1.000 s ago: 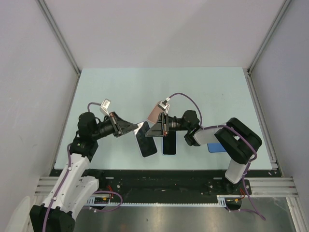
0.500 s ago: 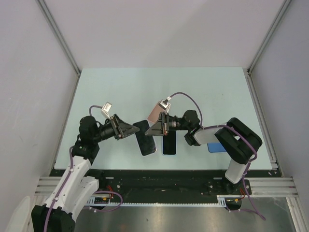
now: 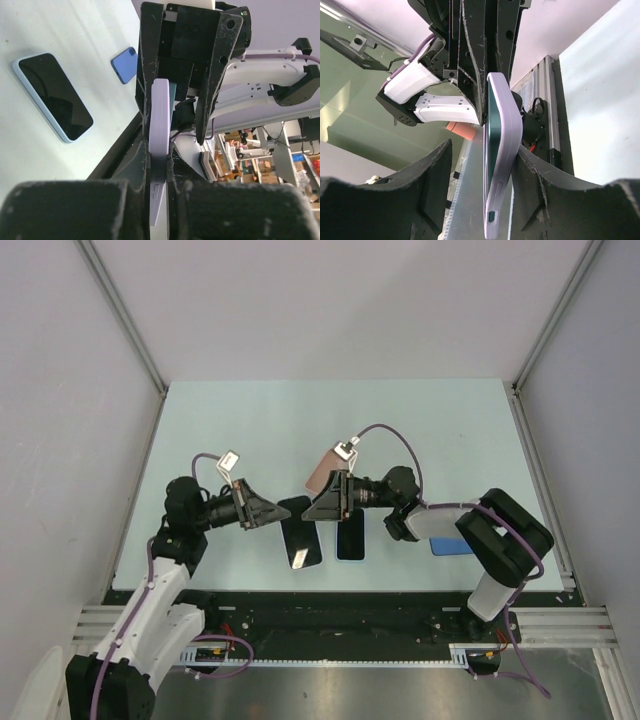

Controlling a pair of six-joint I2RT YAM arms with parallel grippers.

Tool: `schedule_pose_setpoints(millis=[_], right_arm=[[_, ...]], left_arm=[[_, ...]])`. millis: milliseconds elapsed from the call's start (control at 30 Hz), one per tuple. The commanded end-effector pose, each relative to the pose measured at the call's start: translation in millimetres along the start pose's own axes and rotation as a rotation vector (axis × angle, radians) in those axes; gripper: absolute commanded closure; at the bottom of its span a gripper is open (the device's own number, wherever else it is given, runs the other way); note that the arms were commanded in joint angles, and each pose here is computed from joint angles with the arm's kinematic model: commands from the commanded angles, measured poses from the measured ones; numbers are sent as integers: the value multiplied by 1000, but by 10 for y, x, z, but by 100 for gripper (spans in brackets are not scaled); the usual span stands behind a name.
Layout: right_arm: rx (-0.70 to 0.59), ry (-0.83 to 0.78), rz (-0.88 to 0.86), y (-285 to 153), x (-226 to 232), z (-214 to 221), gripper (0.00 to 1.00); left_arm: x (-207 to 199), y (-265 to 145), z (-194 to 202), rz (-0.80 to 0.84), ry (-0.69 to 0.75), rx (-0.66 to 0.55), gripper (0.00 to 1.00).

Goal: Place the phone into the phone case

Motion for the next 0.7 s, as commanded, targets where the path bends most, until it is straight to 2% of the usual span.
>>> schedule_pose_setpoints(millis=[0, 267, 367, 400, 467, 500, 567, 600, 667], right_arm=[[-46, -153, -58, -1, 233, -243, 47], [-43, -165, -54, -45, 210, -265, 54], [-41, -186, -34, -55, 190, -274, 65], [-41, -194, -23, -58, 177, -283, 79], [-33, -199, 18, -72, 151, -279, 94], [-38, -253, 41, -68, 121, -296, 100], [-22, -251, 114, -91, 24, -261, 100], [-39, -335, 142, -104, 41, -318, 100], [-21, -342, 202, -131, -16, -275, 100]], left_arm=[[-256, -20, -1, 90, 128, 45, 100], [-227, 33, 62, 104, 127, 119, 100], [-150, 61, 34, 59, 120, 124, 100], [-89, 72, 39, 33, 105, 134, 100], [26, 74, 0, -50, 106, 125, 100], [92, 77, -14, -90, 103, 121, 100], [266, 68, -61, -196, 91, 106, 100], [298, 71, -66, -213, 86, 108, 100], [375, 74, -76, -244, 72, 104, 100]])
Point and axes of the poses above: each gripper's point midway between its finger pads, its own y axis out along the fingers, its own x axis along the line the jaws close on, z = x × y, the point moved 1 cm from there along -y, back along the fingers, and after that the axes turned 3 degrees about -y, right-handed, at the moved point
